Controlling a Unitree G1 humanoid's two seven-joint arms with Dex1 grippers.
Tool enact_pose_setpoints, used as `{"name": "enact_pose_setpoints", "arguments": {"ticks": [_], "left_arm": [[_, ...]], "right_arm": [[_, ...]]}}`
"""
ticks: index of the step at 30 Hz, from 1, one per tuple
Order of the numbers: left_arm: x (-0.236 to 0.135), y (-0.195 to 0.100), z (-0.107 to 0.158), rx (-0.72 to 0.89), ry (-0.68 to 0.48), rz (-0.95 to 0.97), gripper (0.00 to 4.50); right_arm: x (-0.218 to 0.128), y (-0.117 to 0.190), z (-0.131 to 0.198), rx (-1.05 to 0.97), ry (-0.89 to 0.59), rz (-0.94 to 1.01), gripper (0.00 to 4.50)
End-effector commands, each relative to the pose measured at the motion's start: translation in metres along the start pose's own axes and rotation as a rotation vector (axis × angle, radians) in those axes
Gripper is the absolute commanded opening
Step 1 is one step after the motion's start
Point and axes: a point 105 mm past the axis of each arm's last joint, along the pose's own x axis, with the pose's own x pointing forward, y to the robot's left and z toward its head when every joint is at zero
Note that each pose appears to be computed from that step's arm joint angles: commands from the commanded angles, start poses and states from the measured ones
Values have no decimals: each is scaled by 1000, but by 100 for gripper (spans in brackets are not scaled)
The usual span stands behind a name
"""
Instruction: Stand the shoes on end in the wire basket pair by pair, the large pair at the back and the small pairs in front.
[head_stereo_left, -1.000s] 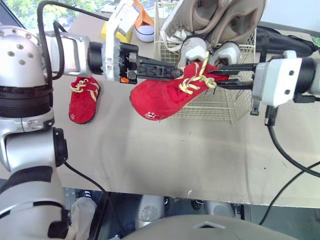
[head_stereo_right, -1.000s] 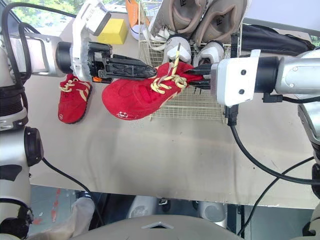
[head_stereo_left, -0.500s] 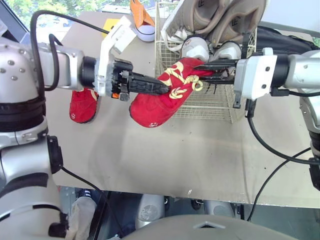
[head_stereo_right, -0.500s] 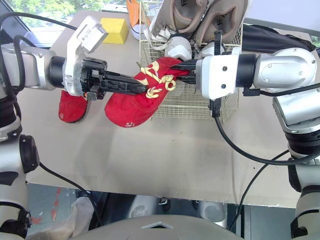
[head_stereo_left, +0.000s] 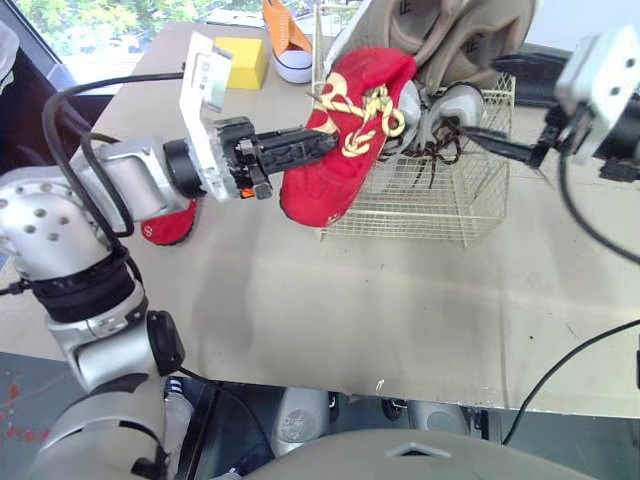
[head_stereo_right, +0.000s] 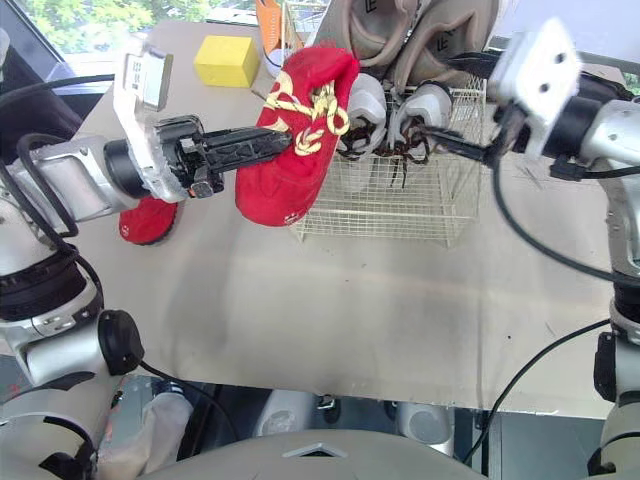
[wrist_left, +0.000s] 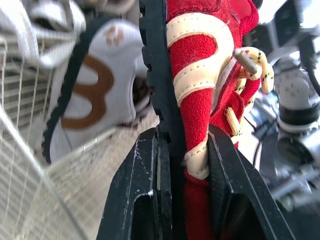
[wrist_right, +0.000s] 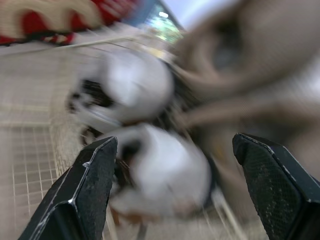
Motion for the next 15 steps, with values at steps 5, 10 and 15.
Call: {"name": "enact_pose_setpoints", "arguments": {"ticks": [5,10,15], "left_arm": [[0,-19,26,131,-211,-55,55],[18,-32,16,231,-216,-119,55],[35,-38,1,296,-197,-159,54]], "right_arm": [[-33,27,1,457,-14,30,361],[-8,62,31,664,-211,165,361],[21,84,49,790,-285,242,361]]}}
